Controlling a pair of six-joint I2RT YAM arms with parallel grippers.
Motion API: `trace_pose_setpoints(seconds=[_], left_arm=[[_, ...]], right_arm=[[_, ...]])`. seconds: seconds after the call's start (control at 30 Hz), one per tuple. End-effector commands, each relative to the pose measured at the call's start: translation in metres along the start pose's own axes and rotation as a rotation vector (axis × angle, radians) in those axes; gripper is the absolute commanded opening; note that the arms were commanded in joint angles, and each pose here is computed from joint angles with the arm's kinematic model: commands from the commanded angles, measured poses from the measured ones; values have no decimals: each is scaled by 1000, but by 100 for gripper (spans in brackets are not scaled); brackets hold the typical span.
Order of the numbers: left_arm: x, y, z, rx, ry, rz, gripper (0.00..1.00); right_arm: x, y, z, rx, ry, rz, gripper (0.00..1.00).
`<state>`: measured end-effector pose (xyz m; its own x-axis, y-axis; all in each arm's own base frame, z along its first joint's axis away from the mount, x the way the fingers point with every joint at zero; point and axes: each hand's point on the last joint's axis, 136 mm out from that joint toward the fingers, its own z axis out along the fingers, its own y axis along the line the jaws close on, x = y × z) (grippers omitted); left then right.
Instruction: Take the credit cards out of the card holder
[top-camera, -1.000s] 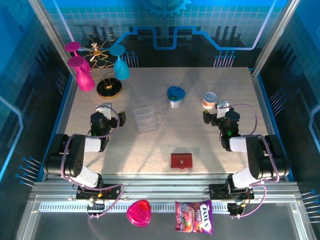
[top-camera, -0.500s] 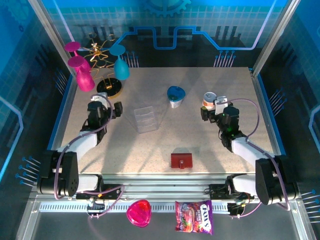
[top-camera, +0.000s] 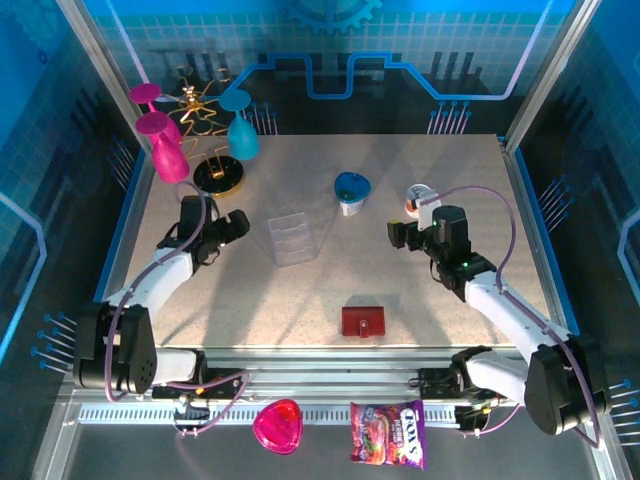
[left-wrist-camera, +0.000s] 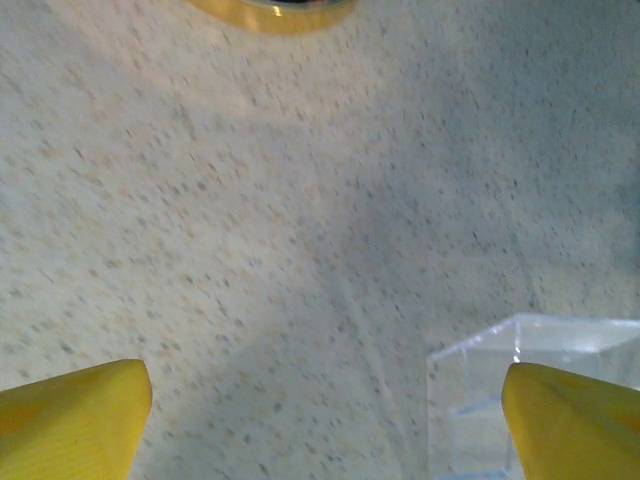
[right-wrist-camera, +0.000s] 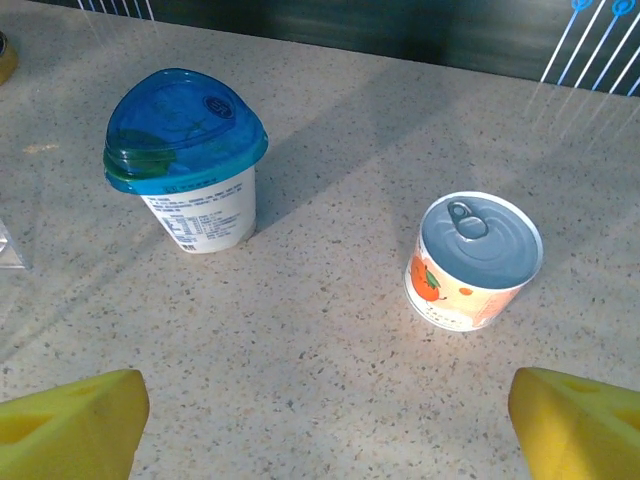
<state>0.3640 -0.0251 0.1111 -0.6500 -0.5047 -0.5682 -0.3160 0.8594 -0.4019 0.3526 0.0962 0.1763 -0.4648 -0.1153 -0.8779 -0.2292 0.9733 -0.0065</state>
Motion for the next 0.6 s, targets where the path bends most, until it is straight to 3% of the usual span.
trace_pose_setpoints(seconds=[0.0,0.2,0.57], left_arm=[[26,-21,0,53,134,-75,91],[31,-55,7,96,185,-34,86],[37,-76,38,35,273,58,52]], right_arm=[[9,0,-3,17,81,93,93],[20,4,2,0,104,132,92],[24,-1,-7,26,62,136,92]])
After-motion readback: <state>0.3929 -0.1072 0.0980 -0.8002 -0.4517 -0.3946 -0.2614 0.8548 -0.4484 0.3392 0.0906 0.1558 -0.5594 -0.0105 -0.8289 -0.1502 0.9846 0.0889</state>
